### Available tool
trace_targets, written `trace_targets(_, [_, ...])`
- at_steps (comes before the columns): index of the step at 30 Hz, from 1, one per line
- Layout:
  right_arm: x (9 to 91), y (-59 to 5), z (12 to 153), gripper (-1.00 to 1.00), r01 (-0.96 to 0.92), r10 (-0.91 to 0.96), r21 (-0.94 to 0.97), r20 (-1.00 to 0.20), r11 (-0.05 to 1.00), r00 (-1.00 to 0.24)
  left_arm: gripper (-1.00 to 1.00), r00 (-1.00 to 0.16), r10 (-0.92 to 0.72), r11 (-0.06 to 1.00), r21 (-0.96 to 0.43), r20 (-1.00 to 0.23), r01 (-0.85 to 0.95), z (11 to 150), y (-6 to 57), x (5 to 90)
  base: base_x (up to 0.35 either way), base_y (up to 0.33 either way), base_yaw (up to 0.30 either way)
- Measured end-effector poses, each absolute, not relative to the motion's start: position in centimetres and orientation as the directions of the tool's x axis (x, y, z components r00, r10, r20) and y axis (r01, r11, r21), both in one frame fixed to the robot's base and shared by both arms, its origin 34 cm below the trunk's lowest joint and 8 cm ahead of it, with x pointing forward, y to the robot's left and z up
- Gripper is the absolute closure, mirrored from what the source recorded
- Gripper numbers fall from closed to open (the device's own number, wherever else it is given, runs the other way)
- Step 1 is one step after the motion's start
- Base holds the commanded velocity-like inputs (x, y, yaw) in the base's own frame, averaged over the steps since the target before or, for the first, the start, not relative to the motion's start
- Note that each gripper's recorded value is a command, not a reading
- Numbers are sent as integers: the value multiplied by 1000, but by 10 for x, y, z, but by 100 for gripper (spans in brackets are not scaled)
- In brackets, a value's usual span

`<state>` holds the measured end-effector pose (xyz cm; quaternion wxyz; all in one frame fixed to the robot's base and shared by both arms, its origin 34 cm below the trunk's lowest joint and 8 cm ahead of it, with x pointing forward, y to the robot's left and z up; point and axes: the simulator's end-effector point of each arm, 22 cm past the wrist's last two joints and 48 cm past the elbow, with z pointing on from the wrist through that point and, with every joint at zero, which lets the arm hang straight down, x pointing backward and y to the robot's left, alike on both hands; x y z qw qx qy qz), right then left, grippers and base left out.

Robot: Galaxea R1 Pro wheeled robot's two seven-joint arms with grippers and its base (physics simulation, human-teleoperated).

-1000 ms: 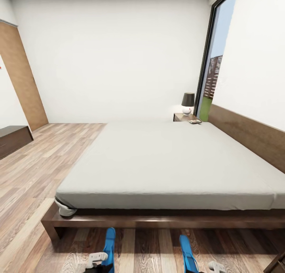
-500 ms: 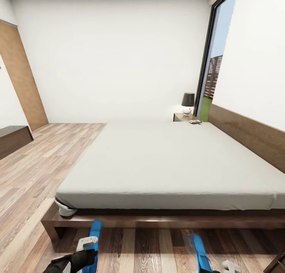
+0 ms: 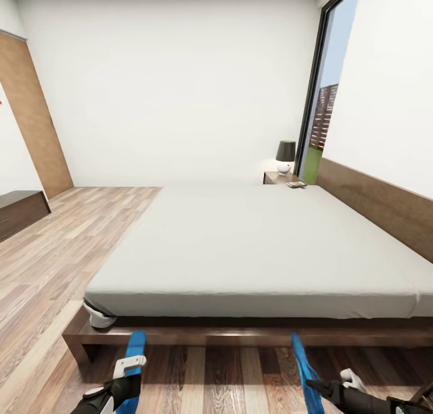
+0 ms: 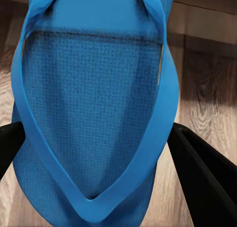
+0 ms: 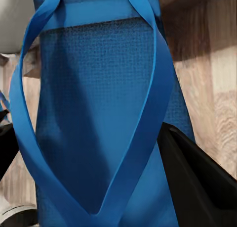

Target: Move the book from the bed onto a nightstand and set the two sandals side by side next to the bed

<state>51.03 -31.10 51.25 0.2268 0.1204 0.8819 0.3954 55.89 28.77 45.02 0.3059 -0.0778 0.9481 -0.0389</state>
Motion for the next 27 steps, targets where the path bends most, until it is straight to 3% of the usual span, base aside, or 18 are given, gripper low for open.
trace_targets(3, [512,-294,540,100,34,412,838,-232,545,-881,100,-800,-172,985,-124,-575,-122,450,285,559,0,0,0])
trace_targets(7, [512,-288,554,100,30,414,873,-200,486,-888,100,-799,-173,984,-128,-575,-121,450,281,558,0,0,0])
trace_targets(15, [537,-285,583,100,-65,396,874,-283,482,-874,100,-800,-174,984,-129,-574,-122,447,280,558,0,0,0])
trace_targets(27, [539,-286,564,100,-71,410,876,-293,477,-864,100,-806,-173,984,-129,-566,-120,420,278,550,0,0,0])
